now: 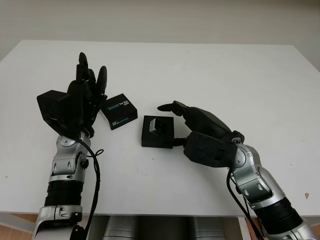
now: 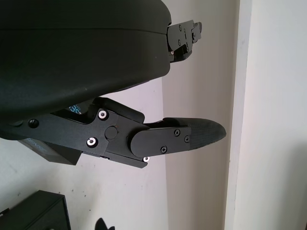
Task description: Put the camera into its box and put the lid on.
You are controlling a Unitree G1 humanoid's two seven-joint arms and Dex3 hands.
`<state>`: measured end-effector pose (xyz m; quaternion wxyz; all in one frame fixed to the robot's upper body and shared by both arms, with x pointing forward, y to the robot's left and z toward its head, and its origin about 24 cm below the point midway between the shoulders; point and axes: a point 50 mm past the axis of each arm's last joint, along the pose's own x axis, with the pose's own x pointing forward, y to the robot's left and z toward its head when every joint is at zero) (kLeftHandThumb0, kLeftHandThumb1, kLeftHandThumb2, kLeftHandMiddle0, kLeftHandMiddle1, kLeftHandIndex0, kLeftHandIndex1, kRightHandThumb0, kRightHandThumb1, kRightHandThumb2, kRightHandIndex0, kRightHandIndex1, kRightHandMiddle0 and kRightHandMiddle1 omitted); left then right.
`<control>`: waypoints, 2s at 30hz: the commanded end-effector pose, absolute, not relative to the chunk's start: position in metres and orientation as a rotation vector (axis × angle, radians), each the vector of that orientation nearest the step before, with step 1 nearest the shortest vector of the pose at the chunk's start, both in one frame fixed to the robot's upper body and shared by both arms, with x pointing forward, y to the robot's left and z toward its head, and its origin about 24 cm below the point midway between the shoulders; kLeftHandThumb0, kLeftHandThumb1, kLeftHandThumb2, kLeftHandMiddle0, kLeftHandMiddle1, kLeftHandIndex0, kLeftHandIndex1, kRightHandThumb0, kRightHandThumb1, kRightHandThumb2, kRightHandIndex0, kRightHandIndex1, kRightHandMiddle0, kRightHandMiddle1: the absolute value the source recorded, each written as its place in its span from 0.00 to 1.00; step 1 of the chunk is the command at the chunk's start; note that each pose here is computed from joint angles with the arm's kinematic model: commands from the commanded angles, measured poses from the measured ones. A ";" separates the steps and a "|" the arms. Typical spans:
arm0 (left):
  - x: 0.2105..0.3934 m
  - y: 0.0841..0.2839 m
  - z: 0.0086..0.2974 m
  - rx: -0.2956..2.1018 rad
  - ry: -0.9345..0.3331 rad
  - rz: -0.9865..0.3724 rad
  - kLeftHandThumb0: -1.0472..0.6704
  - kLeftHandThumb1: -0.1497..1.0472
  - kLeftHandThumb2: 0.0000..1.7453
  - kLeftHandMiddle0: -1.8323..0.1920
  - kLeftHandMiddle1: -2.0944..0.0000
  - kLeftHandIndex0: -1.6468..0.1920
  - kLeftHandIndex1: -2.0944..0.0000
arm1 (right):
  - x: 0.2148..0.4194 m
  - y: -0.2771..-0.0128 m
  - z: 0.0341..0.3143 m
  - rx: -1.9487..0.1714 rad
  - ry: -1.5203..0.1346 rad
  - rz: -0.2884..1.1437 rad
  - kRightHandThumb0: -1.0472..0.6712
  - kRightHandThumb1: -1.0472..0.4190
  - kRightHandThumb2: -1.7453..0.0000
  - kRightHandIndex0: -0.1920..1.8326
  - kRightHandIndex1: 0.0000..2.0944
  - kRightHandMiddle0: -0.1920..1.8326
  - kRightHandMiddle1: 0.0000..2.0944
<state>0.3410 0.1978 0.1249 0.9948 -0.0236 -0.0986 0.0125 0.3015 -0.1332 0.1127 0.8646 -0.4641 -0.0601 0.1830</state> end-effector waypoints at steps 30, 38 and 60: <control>0.340 0.197 0.126 -0.052 -0.210 0.022 0.23 1.00 0.26 1.00 1.00 1.00 0.99 | 0.301 -0.135 0.111 -0.827 -0.226 0.226 0.23 0.11 0.97 0.23 0.05 0.23 0.32; 0.338 0.199 0.126 -0.047 -0.210 0.025 0.23 1.00 0.25 1.00 1.00 1.00 1.00 | 0.298 -0.127 0.101 -0.817 -0.250 0.236 0.25 0.14 0.97 0.26 0.05 0.23 0.39; 0.335 0.201 0.125 -0.040 -0.197 0.027 0.24 1.00 0.24 1.00 1.00 1.00 1.00 | 0.308 -0.110 0.084 -0.792 -0.243 0.185 0.24 0.12 0.97 0.27 0.05 0.21 0.50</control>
